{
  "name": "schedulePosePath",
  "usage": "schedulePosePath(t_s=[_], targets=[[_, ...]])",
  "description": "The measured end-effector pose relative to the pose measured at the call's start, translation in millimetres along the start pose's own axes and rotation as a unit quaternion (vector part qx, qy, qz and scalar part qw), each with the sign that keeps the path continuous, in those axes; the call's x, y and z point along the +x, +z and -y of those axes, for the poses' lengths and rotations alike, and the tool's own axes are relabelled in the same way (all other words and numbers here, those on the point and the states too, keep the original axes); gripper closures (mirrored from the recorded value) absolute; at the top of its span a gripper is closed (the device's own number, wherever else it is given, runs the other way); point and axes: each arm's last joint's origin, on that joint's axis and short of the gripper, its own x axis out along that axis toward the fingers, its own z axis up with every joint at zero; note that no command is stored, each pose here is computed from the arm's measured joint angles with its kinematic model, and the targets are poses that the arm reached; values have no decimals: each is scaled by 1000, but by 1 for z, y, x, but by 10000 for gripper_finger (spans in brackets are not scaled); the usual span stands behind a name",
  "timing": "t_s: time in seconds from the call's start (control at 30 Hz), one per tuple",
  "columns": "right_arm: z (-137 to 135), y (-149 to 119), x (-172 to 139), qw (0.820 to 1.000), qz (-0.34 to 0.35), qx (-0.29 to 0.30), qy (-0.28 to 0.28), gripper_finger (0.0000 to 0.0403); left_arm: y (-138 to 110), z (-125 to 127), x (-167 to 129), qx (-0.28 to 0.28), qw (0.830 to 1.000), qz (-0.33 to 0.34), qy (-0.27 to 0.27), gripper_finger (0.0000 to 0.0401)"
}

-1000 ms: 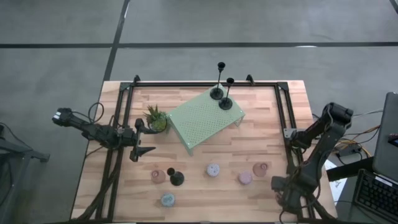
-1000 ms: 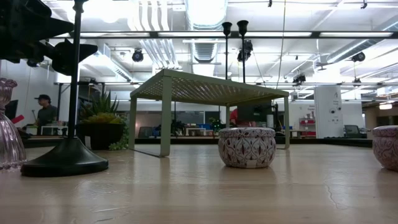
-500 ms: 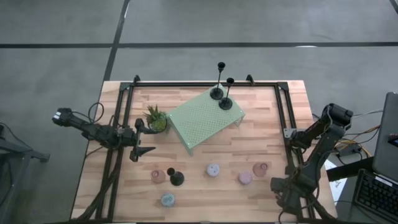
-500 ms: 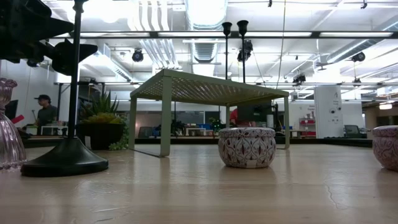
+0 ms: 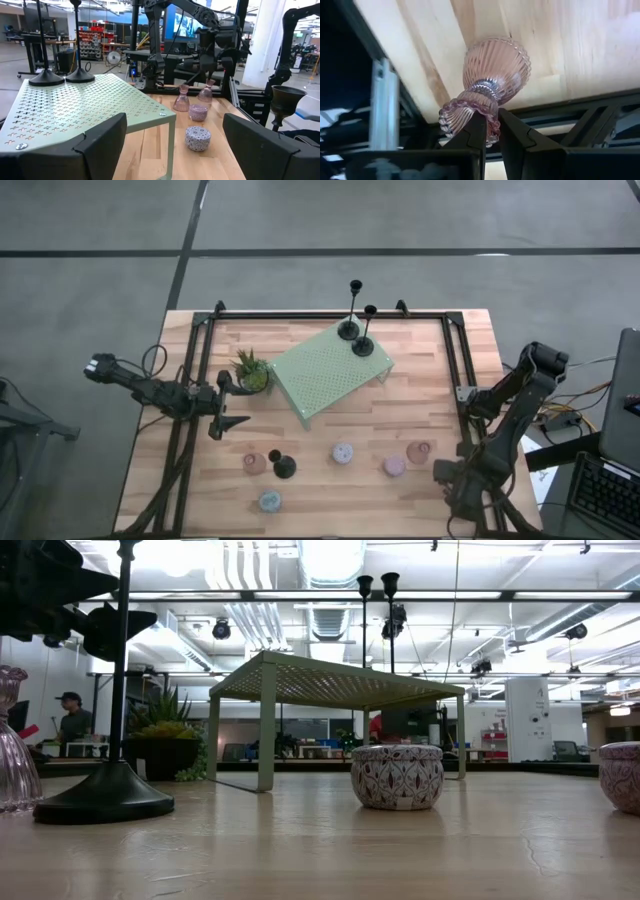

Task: Pick & Place candle stick holders
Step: Put the bottom right pink glass candle holder on the shelf

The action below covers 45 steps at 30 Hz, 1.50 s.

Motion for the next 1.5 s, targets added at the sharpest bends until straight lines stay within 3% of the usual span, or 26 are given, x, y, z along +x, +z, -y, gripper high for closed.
schedulePosePath(t_s=[0.3, 0.57, 0.83, 1.27, 1.5], targets=[[-7, 14, -40, 996, 81, -10, 39, 374, 0, 0, 0, 0, 1000, 0, 0, 66], [-9, 29, -77, 993, 106, -27, 40, 374, 0, 0, 0, 0, 1000, 0, 0, 66], [-1, 61, -115, 980, 187, -45, 55, 374, 0, 0, 0, 0, 1000, 0, 0, 66], [52, 124, -170, 945, 326, -2, -6, 374, 0, 0, 0, 0, 1000, 0, 0, 66], [90, 156, -192, 926, 377, 38, -4, 374, 0, 0, 0, 0, 1000, 0, 0, 66]])
